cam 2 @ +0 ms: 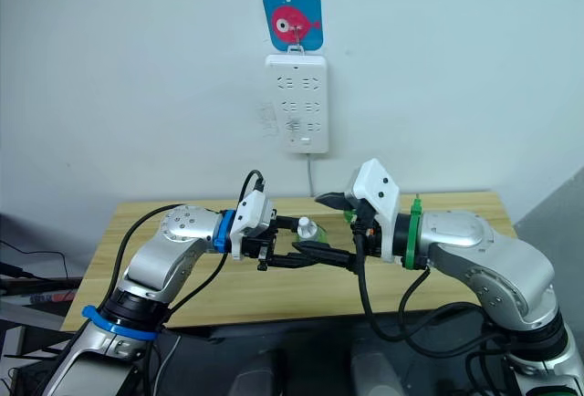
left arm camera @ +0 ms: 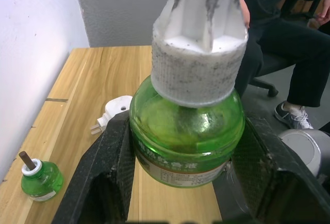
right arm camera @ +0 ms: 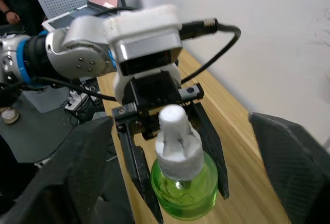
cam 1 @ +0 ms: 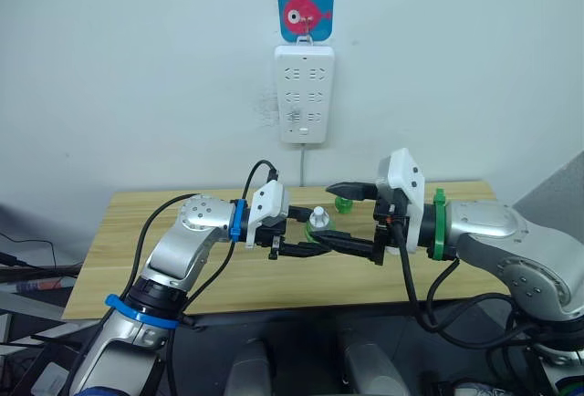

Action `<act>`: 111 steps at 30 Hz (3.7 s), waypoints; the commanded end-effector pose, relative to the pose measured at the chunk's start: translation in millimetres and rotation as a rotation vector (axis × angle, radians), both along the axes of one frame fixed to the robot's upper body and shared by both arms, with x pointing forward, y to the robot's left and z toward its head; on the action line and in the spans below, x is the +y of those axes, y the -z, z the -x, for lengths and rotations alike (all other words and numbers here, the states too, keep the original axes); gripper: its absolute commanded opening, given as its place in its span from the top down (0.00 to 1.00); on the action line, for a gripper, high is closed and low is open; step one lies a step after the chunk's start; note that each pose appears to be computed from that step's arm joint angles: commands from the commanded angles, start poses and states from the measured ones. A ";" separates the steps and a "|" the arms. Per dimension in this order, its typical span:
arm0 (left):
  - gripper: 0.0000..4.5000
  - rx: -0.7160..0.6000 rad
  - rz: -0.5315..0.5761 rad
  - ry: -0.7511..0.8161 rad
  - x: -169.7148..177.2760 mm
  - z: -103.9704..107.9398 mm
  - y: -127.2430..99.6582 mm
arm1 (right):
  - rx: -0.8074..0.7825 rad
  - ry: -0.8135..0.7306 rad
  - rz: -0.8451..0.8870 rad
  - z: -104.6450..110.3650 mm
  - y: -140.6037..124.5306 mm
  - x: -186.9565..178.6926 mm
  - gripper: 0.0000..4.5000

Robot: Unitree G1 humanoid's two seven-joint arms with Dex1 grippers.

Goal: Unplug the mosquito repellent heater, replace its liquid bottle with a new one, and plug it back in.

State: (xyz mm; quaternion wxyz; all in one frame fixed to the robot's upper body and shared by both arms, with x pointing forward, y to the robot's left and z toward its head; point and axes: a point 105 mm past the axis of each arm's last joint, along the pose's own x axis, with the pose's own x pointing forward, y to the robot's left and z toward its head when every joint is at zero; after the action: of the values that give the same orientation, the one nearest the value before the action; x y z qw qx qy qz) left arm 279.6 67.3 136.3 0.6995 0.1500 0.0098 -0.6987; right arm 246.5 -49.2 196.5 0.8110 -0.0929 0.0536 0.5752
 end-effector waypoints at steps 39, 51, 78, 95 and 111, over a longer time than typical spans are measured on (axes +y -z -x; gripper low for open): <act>0.49 0.141 -0.283 -0.241 87.5 37.6 38.7 | -0.121 0.681 0.006 -115.0 153.3 -45.2 0.94; 0.49 0.142 -0.276 -0.259 87.5 35.9 33.3 | -0.078 0.731 -0.088 -135.0 158.9 -51.1 0.55; 0.49 0.004 -0.029 0.111 -9.1 1.4 -7.0 | -0.060 0.024 -0.034 1.7 18.9 -8.2 0.08; 0.49 -0.017 0.024 0.101 -20.2 -1.5 -13.9 | -0.122 0.011 0.032 -4.4 25.3 -6.6 0.82; 0.00 0.254 0.158 -0.113 -13.0 -21.9 -16.9 | -0.029 0.174 -0.216 -21.7 -14.8 -42.0 0.82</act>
State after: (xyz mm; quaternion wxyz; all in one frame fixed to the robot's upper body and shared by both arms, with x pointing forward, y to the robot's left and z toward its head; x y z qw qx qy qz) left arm 301.7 52.5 143.4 0.7315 0.0456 0.0515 -0.6783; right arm 268.5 -82.8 193.0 0.8563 -0.0499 0.0068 0.5140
